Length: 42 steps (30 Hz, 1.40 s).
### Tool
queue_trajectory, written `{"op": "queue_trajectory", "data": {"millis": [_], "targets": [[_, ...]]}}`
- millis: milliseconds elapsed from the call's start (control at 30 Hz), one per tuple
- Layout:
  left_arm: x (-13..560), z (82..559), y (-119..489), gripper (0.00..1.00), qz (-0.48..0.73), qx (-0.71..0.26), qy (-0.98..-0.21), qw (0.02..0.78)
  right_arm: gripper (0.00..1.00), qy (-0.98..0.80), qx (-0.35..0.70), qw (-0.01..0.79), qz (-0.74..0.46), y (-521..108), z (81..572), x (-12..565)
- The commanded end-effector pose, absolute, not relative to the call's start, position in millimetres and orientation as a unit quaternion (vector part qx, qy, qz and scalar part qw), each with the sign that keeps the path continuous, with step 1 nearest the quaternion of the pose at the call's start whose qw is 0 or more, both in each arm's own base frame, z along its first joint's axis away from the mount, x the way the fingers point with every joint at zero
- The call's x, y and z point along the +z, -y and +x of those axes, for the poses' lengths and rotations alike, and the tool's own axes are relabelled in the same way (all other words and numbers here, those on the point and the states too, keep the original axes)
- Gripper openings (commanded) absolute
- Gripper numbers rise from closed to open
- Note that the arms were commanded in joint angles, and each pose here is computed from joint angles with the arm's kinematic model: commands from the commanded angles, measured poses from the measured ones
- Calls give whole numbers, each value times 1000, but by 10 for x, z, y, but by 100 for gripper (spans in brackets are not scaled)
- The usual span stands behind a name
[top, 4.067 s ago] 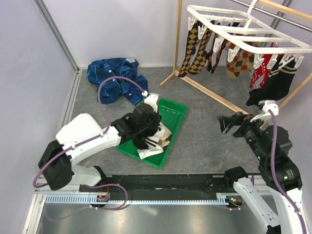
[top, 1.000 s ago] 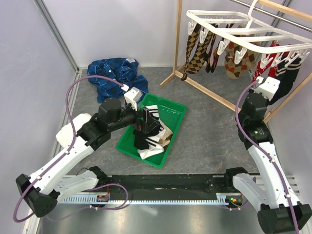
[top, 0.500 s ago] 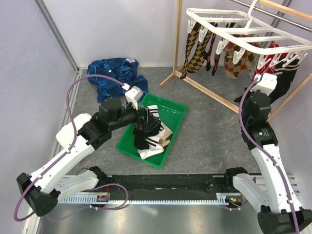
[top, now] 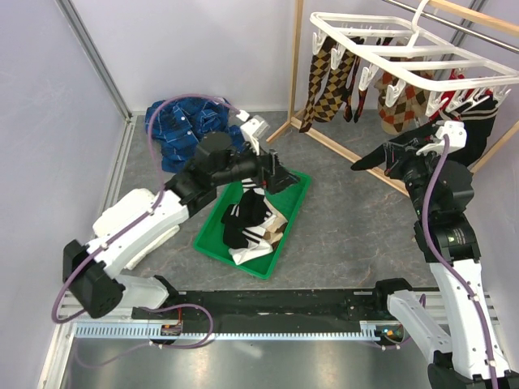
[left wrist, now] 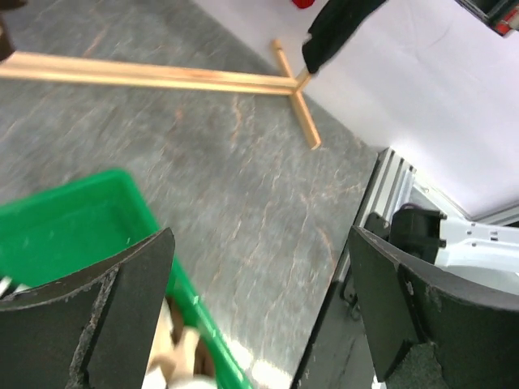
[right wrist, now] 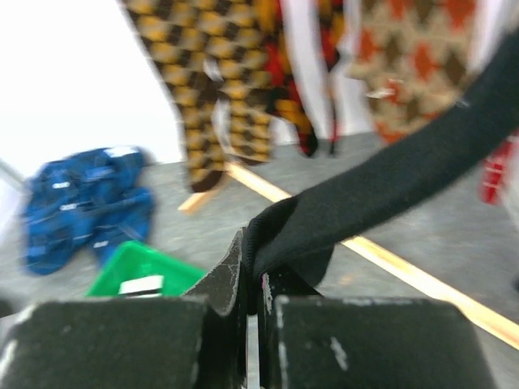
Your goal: Remove the socks clipped to the hanger
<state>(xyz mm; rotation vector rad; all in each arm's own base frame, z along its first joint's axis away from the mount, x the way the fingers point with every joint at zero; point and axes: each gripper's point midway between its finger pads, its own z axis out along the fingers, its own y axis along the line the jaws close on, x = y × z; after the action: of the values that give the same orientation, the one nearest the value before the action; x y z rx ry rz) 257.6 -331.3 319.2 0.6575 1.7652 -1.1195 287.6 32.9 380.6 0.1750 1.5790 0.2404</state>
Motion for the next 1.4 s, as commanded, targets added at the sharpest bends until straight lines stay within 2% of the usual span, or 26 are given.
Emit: {"op": "queue_trajectory", "data": {"millis": [0, 367, 667, 733, 767, 800, 833, 867, 900, 933, 1000, 1033, 1200, 1233, 1367], "targets": [[3791, 2541, 3688, 94, 315, -494, -626, 515, 0, -679, 209, 703, 46, -655, 2716, 4173], [4074, 2577, 4168, 95, 367, -456, -557, 589, 0, -657, 326, 680, -9, -1078, 2560, 4385], [3798, 2586, 4604, 91, 395, -423, -561, 592, 0, -662, 366, 654, -14, -1198, 2465, 4283], [3720, 2565, 4697, 79, 397, -423, -565, 586, 0, -663, 367, 652, -14, -1200, 2436, 4261], [3745, 2569, 4716, 70, 395, -424, -565, 587, 0, -665, 368, 649, -15, -1208, 2428, 4253], [3736, 2550, 4746, 42, 395, -425, -566, 586, 0, -665, 369, 649, -15, -1206, 2411, 4262], [3720, 2543, 4767, 27, 396, -426, -567, 583, 0, -670, 368, 645, -15, -1207, 2401, 4240], [3730, 2554, 4775, 2, 392, -425, -571, 583, 2, -669, 367, 647, -12, -1194, 2382, 4273], [3716, 2596, 4761, 2, 380, -421, -582, 583, 12, -672, 365, 645, 0, -1170, 2382, 4277], [3706, 2590, 4752, 2, 371, -424, -588, 579, 34, -689, 357, 631, 24, -1120, 2384, 4190], [3614, 2608, 4706, 2, 361, -418, -599, 580, 46, -695, 325, 632, 108, -888, 2412, 4243], [3528, 2609, 4690, 2, 360, -412, -605, 579, 56, -711, 315, 614, 135, -830, 2376, 4147], [3389, 2676, 4629, 2, 343, -363, -628, 597, 66, -704, 217, 636, 229, -339, 2239, 4342], [3358, 2713, 4610, 2, 335, -351, -634, 603, 68, -686, 200, 656, 241, -227, 2159, 4543], [3306, 2709, 4644, 2, 327, -327, -637, 616, 67, -663, 124, 685, 276, 109, 2088, 4858]]}}
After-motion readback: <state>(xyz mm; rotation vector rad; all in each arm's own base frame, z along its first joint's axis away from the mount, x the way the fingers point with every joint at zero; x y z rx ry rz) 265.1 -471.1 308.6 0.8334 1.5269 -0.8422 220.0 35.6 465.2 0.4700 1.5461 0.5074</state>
